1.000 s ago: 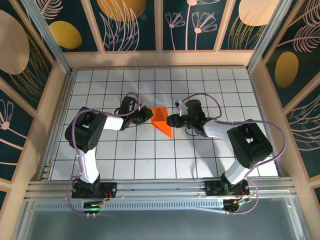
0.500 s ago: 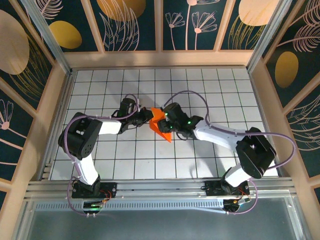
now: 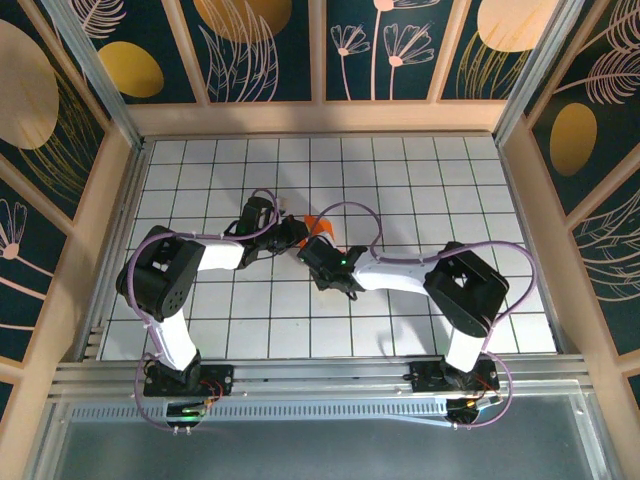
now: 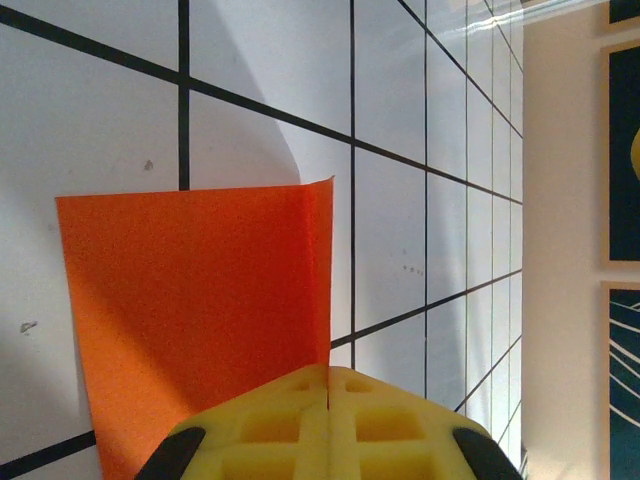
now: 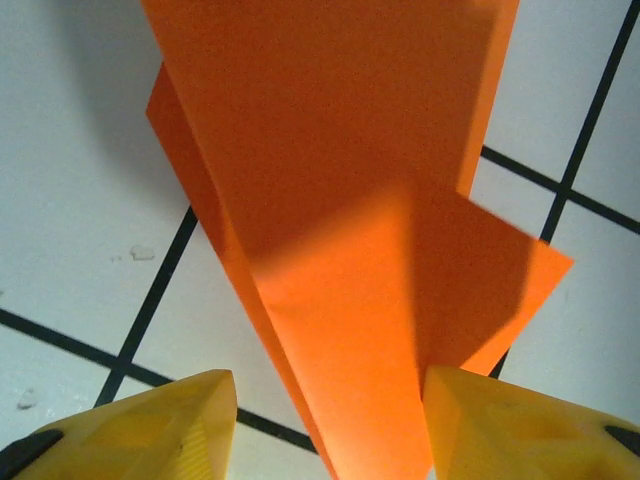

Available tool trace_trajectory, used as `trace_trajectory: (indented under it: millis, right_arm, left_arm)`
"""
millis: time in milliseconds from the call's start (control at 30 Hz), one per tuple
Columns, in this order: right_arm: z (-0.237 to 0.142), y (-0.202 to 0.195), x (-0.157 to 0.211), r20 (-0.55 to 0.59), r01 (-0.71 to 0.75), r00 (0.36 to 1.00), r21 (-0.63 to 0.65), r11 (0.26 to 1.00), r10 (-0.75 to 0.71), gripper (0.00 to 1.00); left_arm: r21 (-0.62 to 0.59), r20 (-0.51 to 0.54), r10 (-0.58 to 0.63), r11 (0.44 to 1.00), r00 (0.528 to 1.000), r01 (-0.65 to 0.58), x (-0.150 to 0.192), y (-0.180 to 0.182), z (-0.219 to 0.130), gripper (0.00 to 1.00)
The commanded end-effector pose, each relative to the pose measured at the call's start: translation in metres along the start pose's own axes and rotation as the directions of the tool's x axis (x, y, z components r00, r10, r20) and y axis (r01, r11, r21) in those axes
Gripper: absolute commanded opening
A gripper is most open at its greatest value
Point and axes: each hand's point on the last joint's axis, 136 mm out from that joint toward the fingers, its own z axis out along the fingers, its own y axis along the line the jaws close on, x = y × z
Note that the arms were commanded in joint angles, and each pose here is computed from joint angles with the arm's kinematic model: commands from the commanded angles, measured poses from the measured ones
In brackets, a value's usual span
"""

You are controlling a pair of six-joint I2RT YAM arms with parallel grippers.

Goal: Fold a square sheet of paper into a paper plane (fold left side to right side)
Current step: Fourth fold the wing at the center of the table.

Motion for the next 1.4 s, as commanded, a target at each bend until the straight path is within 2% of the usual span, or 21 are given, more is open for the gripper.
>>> trace_trajectory:
  millis: [0, 233, 533, 900, 1033, 1233, 1367]
  right_arm:
    - [-0.001, -0.005, -0.009, 0.035, -0.009, 0.999, 0.064, 0.998, 0.006, 0.51]
    - [0.001, -0.007, -0.011, 0.046, 0.005, 0.999, 0.083, 0.997, -0.009, 0.44]
    - [0.006, -0.004, -0.006, 0.032, 0.023, 0.999, 0.083, 0.996, -0.026, 0.29]
    - [0.009, -0.006, 0.001, 0.016, 0.041, 0.999, 0.094, 0.995, -0.043, 0.09]
    - [0.009, -0.007, 0.002, 0.015, 0.045, 0.999, 0.093, 0.995, -0.046, 0.0]
    - [0.002, -0.004, -0.005, 0.032, 0.006, 0.999, 0.002, 1.0, -0.006, 0.0]
    - [-0.006, 0.003, -0.007, 0.035, -0.04, 0.998, -0.173, 0.984, 0.047, 0.0]
  left_arm:
    - [0.008, 0.003, 0.002, 1.0, 1.0, -0.002, 0.0, -0.007, -0.002, 0.05]
    - [0.003, 0.005, 0.003, 1.0, 1.0, -0.003, -0.001, -0.007, -0.002, 0.05]
    - [0.002, 0.005, 0.006, 1.0, 1.0, -0.006, -0.001, -0.007, -0.002, 0.06]
    - [-0.015, 0.024, 0.016, 1.0, 1.0, -0.015, -0.003, -0.006, -0.007, 0.25]
    - [-0.025, 0.046, 0.013, 1.0, 0.999, -0.012, -0.008, -0.001, -0.02, 0.34]
    - [-0.058, 0.121, 0.027, 0.998, 0.992, -0.02, -0.024, 0.009, -0.06, 0.43]
    - [-0.09, 0.14, 0.047, 0.995, 0.989, -0.035, -0.025, 0.015, -0.081, 0.46]
